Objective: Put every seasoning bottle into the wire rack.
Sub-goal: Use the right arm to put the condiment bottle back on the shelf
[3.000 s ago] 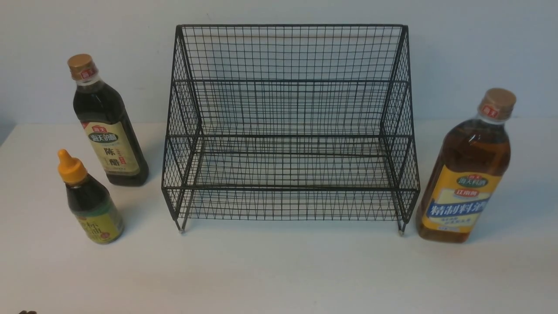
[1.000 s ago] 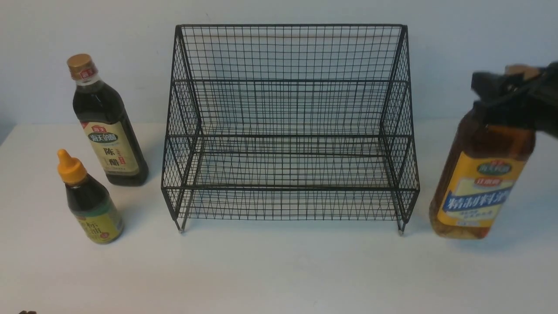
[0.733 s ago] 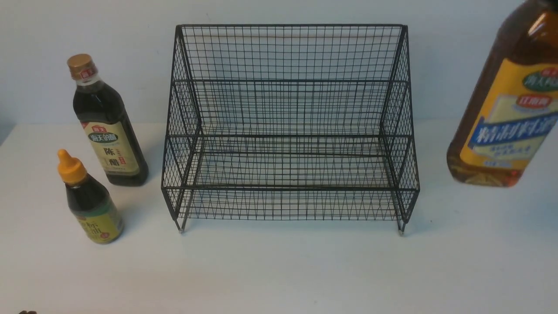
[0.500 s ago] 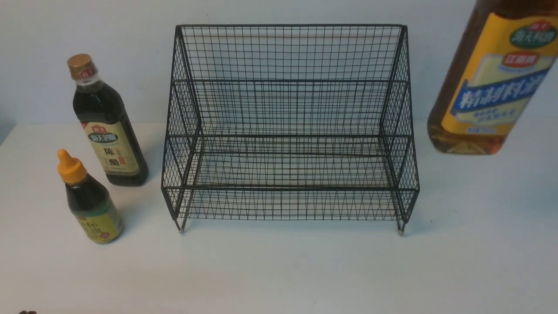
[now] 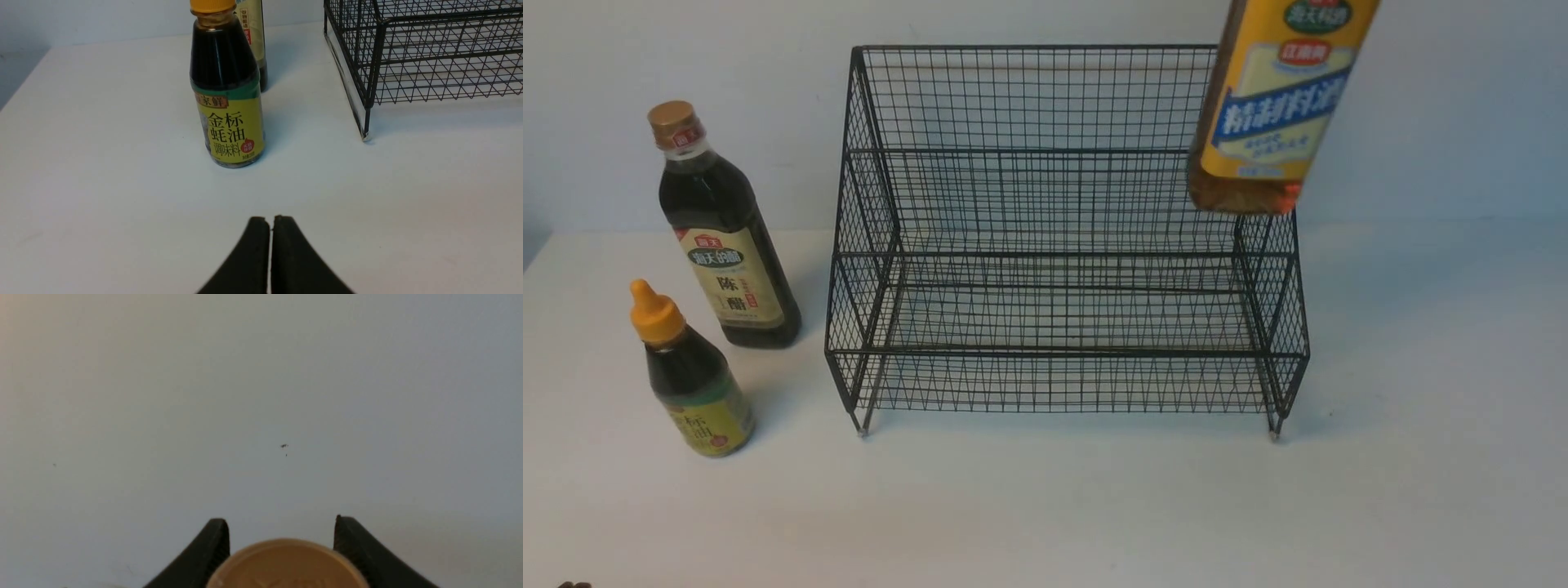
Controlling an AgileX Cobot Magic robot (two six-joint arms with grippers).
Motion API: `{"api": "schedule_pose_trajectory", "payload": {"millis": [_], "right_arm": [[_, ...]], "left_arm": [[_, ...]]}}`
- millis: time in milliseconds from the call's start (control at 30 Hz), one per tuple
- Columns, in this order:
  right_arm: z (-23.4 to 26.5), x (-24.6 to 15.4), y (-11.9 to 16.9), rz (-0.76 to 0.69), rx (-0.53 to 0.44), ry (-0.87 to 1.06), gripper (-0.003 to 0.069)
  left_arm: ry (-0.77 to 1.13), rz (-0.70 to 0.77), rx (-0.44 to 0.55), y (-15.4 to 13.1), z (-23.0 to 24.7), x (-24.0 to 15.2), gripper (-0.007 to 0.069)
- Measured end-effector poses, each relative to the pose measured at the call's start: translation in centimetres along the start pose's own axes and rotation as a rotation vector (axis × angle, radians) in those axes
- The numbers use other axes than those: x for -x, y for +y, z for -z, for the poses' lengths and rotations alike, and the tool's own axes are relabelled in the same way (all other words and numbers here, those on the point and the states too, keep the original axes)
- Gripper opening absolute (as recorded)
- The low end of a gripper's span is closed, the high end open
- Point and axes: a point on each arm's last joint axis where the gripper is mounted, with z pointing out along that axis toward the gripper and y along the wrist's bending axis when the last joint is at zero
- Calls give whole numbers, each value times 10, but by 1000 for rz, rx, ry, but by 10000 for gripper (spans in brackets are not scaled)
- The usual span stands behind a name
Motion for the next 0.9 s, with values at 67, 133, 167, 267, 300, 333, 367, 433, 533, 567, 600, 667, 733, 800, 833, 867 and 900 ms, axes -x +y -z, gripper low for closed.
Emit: {"api": "schedule_pose_trajectory", "payload": {"millis": [67, 133, 167, 267, 300, 333, 367, 433, 533, 567, 600, 667, 733, 800, 833, 867, 900], "right_arm": [[-11, -4, 0, -21, 0, 5, 309], [-19, -9, -1, -28, -2, 17, 309], [-23, -14, -1, -28, -3, 29, 309], [-31, -27, -3, -19, -13, 96, 309], [-33, -30, -3, -17, -16, 116, 309], [-33, -33, -4, -16, -18, 134, 309], [-33, -33, -4, -16, -19, 141, 309], [-33, -38, -5, -4, -32, 184, 309], [-33, -39, -5, -1, -30, 200, 309], [-33, -39, -5, -1, -29, 196, 309], [-33, -38, -5, 1, -28, 187, 309], [-33, -37, -5, 2, -26, 174, 309], [-33, -37, -5, 2, -27, 179, 309], [-33, -38, -5, 1, -29, 196, 309], [-32, -41, -5, 1, -33, 223, 309], [-32, -42, -5, 1, -35, 233, 309], [-32, -44, -5, 1, -38, 259, 309]], "left_arm": [[0, 0, 0, 0, 0, 0, -5], [0, 0, 0, 0, 0, 0, -5], [0, 0, 0, 0, 0, 0, -5], [0, 0, 0, 0, 0, 0, -5], [0, 0, 0, 0, 0, 0, -5], [0, 0, 0, 0, 0, 0, -5], [0, 0, 0, 0, 0, 0, -5], [0, 0, 0, 0, 0, 0, -5], [0, 0, 0, 0, 0, 0, -5], [0, 0, 0, 0, 0, 0, -5], [0, 0, 0, 0, 0, 0, -5], [0, 0, 0, 0, 0, 0, -5], [0, 0, 0, 0, 0, 0, -5], [0, 0, 0, 0, 0, 0, -5], [0, 0, 0, 0, 0, 0, -5], [0, 0, 0, 0, 0, 0, -5], [0, 0, 0, 0, 0, 0, -5]]}}
